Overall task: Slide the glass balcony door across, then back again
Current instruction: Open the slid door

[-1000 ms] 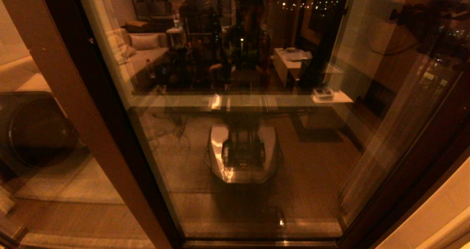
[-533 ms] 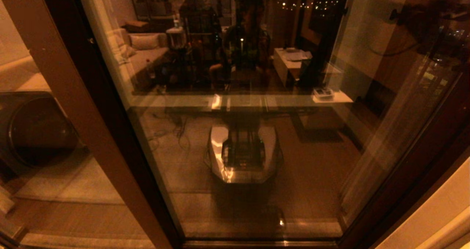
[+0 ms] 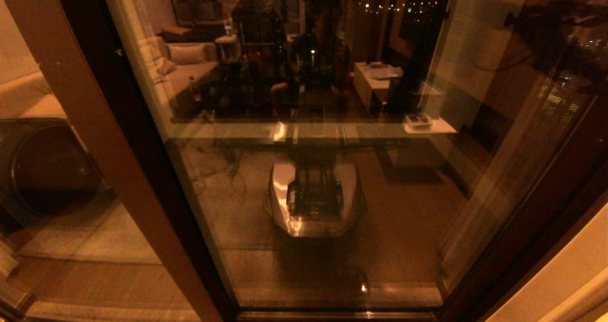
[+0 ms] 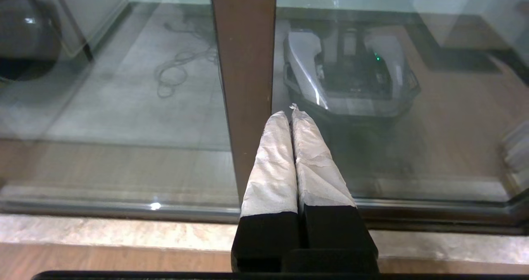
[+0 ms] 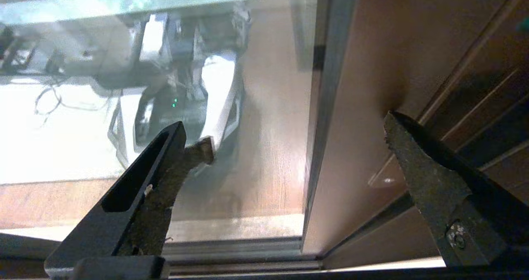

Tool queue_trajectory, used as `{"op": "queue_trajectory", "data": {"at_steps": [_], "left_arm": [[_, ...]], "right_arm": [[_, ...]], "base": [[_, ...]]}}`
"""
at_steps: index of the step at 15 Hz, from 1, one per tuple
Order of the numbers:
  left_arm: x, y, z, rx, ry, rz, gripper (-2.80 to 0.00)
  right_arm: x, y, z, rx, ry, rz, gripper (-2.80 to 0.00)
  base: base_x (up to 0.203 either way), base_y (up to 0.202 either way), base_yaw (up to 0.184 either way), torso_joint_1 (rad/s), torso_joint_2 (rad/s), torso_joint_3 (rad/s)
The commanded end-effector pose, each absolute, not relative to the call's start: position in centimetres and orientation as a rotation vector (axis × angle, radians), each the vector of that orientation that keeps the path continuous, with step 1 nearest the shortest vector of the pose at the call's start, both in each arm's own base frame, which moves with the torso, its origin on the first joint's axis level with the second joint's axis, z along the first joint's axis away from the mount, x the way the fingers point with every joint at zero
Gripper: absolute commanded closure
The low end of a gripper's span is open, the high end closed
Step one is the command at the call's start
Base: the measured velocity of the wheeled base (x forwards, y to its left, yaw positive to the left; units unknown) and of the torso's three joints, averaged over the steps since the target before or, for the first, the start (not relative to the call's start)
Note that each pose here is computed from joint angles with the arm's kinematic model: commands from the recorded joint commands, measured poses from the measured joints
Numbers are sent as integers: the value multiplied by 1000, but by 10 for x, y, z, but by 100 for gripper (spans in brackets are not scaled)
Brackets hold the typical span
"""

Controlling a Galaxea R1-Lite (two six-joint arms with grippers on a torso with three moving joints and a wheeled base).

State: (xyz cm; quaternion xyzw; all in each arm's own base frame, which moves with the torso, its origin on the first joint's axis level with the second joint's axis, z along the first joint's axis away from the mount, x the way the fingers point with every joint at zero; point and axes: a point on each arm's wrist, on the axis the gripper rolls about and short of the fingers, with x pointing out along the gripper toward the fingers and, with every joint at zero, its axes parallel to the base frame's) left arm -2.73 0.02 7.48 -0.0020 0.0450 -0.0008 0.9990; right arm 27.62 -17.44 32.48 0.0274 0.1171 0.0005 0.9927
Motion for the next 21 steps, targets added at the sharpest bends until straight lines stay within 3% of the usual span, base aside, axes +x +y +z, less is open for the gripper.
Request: {"op": "queue_trajectory", "data": {"at_steps": [1, 21], "left_arm": [[-27, 0, 75, -4, 91, 0, 0], [-27, 0, 75, -4, 91, 0, 0]], "right_arm": [[274, -172, 327, 50, 228, 4, -280], [272, -188, 320, 26, 247, -48, -280]], "base": [[0, 0, 0, 0, 0, 0], [0, 0, 0, 0, 0, 0]]}}
